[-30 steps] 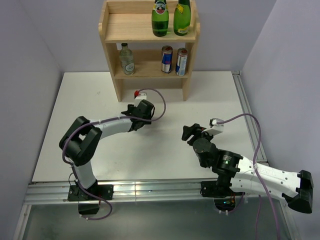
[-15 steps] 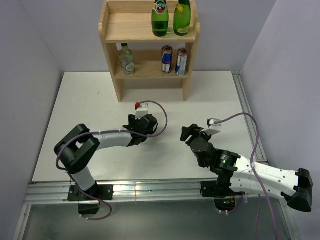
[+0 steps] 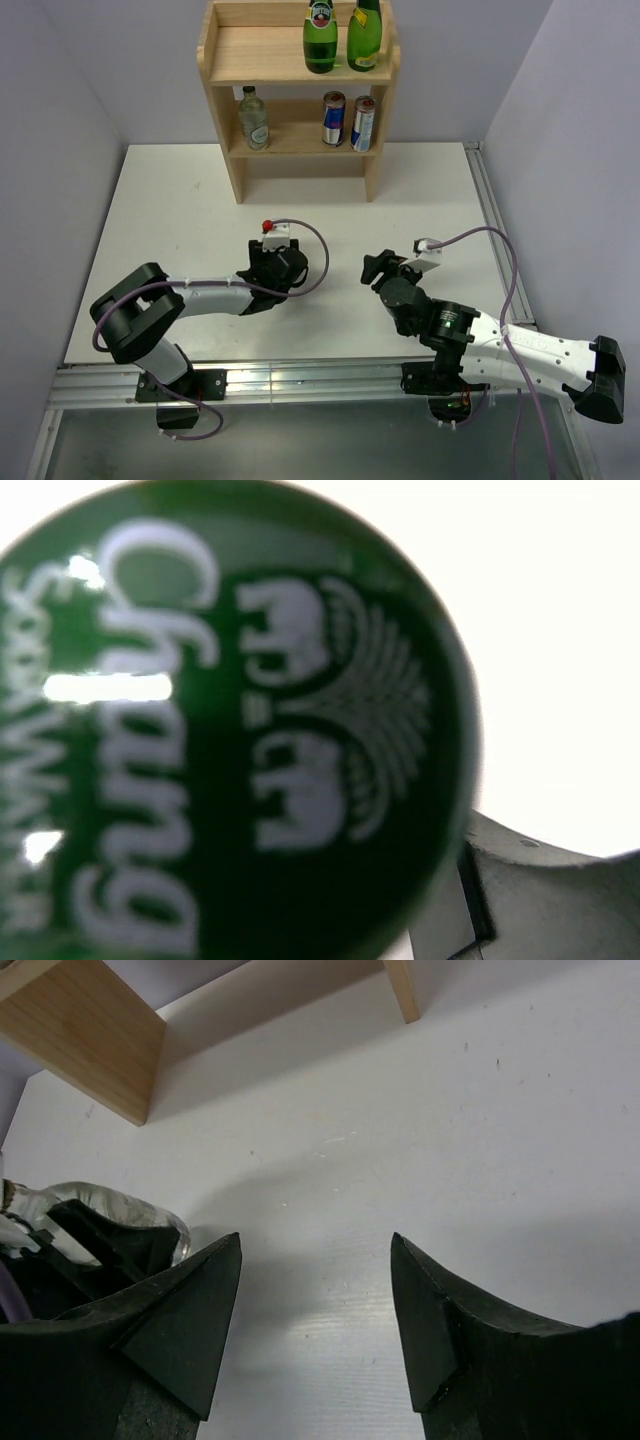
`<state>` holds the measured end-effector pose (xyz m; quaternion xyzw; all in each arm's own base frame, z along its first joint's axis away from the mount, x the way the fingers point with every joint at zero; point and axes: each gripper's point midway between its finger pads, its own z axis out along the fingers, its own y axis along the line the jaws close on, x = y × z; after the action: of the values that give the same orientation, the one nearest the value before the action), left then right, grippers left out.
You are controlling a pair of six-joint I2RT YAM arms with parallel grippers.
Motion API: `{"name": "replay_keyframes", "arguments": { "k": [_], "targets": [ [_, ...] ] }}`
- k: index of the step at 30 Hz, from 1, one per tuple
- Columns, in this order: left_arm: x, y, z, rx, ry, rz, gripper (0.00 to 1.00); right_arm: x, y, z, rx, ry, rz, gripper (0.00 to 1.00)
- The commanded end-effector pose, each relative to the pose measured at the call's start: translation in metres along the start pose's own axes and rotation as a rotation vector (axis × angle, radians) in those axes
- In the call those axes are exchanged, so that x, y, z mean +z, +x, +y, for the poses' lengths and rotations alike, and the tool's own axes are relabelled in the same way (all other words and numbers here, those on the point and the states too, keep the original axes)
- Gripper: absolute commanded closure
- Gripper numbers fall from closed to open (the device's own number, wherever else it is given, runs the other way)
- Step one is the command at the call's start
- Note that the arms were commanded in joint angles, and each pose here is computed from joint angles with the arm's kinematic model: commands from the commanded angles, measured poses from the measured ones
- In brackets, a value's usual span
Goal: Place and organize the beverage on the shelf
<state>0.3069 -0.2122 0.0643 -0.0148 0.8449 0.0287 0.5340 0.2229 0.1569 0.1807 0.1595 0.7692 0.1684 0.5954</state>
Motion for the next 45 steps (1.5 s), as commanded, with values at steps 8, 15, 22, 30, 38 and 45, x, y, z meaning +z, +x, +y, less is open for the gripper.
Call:
{"name": "replay_keyframes", "arguments": {
  "k": [8, 15, 22, 30, 38, 45],
  "targets": [
    [-0.017, -0.114, -0.029, -0.196, 0.034, -0.292, 1.0, 0.003, -0.001, 0.0, 0.022, 0.021, -0.03, 0.32],
    [-0.02, -0.176, -0.057, -0.153, 0.075, -0.333, 1.0, 0.002, -0.002, -0.002, 0.023, 0.024, -0.035, 0.32],
    [-0.009, -0.228, -0.07, -0.144, 0.095, -0.351, 1.0, 0.001, -0.004, -0.005, 0.024, 0.028, -0.04, 0.32],
    [0.016, -0.278, -0.064, -0.176, 0.094, -0.366, 1.0, 0.0, -0.005, -0.01, 0.024, 0.033, -0.047, 0.32],
    [0.028, -0.31, -0.062, -0.179, 0.097, -0.383, 1.0, 0.001, -0.005, -0.01, 0.02, 0.037, -0.05, 0.32],
    [0.029, -0.329, -0.063, -0.174, 0.088, -0.402, 1.0, 0.002, -0.002, -0.012, 0.009, 0.045, -0.05, 0.32]
  ]
}}
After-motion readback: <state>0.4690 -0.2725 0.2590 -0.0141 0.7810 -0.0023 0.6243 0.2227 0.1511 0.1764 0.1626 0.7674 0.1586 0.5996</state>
